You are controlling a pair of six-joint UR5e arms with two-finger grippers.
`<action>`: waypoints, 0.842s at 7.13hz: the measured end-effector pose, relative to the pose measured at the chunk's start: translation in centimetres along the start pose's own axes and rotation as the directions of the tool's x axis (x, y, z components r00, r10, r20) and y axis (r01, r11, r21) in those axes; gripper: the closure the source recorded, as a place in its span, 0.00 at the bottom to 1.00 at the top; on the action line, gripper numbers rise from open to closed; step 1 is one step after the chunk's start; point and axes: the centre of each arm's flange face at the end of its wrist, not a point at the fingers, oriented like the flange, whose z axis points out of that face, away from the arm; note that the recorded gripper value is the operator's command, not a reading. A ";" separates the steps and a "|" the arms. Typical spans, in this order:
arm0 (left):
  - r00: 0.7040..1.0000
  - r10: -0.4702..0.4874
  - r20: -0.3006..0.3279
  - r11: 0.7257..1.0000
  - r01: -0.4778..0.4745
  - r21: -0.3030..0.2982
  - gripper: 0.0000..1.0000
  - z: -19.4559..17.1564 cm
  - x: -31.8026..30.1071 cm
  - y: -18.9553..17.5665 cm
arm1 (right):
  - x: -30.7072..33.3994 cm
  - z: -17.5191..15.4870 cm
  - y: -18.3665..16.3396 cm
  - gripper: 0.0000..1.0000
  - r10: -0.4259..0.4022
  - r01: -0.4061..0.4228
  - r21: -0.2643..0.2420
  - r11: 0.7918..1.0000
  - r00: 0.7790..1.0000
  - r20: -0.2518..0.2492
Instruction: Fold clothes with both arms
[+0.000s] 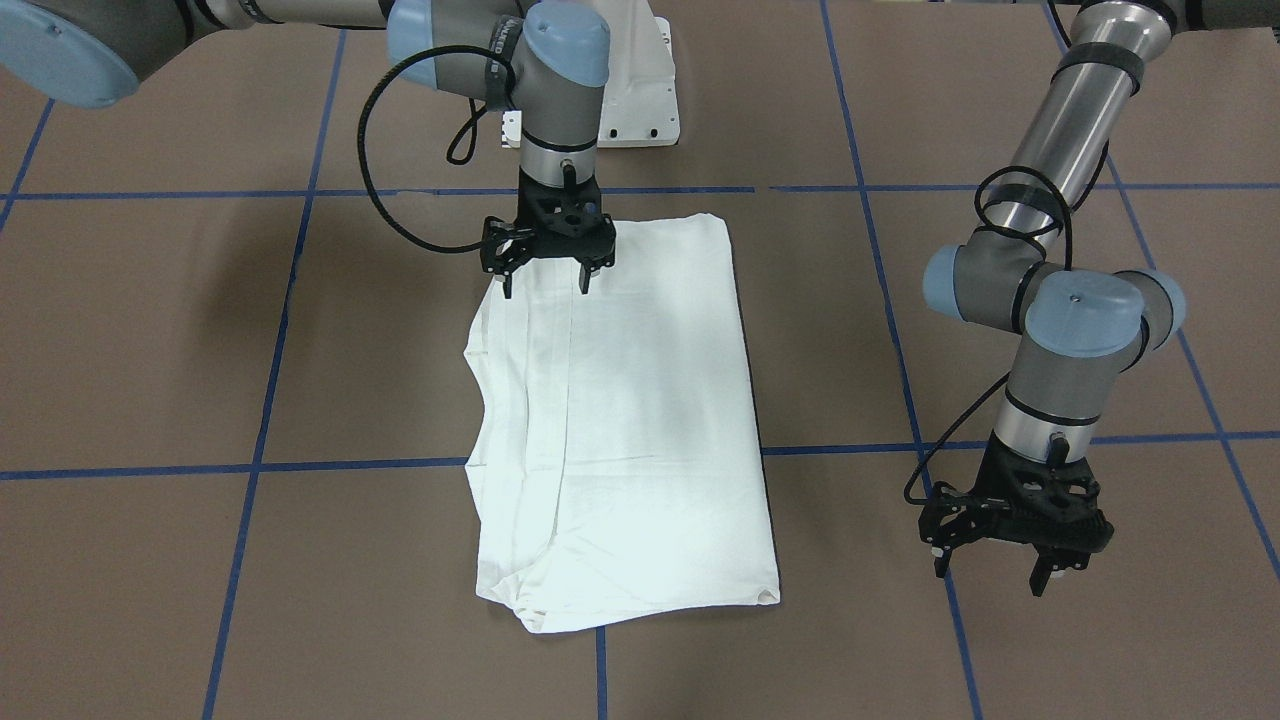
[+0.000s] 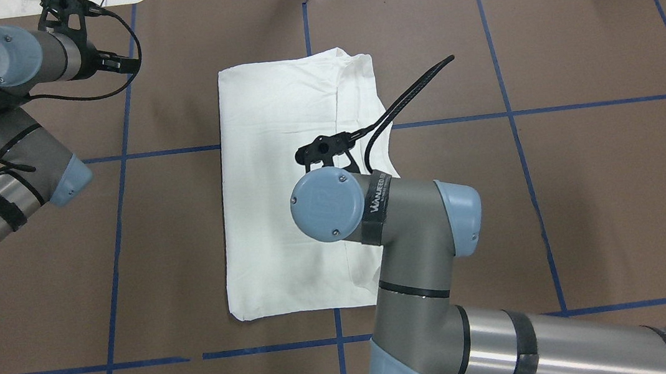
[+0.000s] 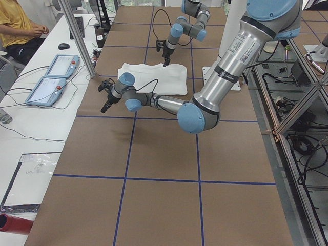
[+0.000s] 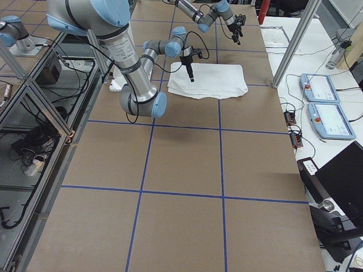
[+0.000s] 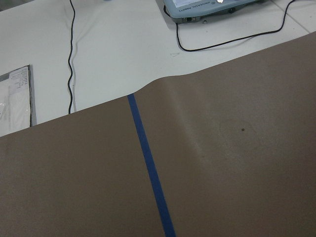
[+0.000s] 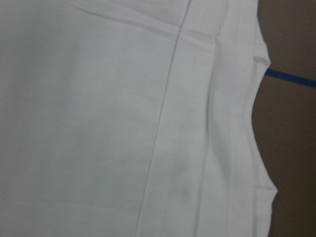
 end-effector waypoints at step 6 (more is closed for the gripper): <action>1.000 -0.004 0.003 1.000 0.004 0.000 0.00 -0.2 -0.8 1.0 | -2.7 1.2 5.0 1.00 -0.238 0.229 -0.140 0.963 0.970 -0.056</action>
